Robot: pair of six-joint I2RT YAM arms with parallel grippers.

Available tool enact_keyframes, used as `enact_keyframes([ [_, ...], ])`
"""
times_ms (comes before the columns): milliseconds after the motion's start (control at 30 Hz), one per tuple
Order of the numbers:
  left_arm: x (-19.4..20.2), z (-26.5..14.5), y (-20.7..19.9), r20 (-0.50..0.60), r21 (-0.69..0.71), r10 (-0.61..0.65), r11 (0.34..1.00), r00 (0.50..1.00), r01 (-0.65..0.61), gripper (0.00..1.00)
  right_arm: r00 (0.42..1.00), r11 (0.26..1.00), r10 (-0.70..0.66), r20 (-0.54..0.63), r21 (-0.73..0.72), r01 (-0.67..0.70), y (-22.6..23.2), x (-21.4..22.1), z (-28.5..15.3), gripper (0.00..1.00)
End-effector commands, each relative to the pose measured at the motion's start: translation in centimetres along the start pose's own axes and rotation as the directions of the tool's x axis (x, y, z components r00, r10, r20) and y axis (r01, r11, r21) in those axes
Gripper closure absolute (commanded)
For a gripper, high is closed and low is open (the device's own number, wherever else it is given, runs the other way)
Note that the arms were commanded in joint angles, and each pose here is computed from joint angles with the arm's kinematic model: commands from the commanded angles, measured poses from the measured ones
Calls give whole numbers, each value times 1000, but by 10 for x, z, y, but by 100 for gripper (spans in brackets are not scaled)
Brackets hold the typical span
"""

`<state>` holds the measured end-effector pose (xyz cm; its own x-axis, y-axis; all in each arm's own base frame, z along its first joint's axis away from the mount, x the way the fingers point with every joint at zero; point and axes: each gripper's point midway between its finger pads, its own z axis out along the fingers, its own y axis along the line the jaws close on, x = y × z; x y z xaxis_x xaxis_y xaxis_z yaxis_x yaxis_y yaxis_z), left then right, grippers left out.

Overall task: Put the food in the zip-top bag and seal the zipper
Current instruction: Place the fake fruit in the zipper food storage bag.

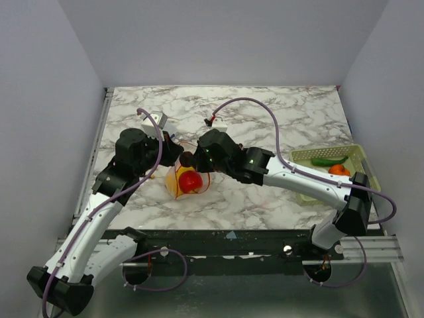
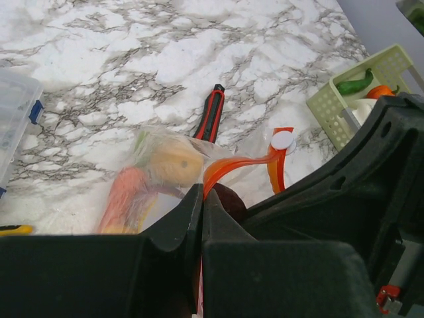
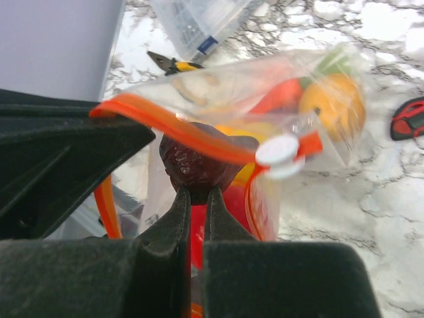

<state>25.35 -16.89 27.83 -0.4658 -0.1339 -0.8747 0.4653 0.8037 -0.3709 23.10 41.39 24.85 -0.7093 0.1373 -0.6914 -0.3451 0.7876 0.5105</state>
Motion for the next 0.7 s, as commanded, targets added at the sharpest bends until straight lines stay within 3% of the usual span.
enact_keyframes([
  [0,0,8,14,-23,-75,-3,997,1000,1,100,998,985,-49,36,167,42,-27,2,3,100],
  [433,6,16,8,-53,-26,-16,1000,998,15,100,997,967,-69,47,248,55,-49,7,3,99],
  [667,8,16,5,-67,-11,-20,1000,998,19,100,997,971,-74,4,229,71,-48,19,10,77],
])
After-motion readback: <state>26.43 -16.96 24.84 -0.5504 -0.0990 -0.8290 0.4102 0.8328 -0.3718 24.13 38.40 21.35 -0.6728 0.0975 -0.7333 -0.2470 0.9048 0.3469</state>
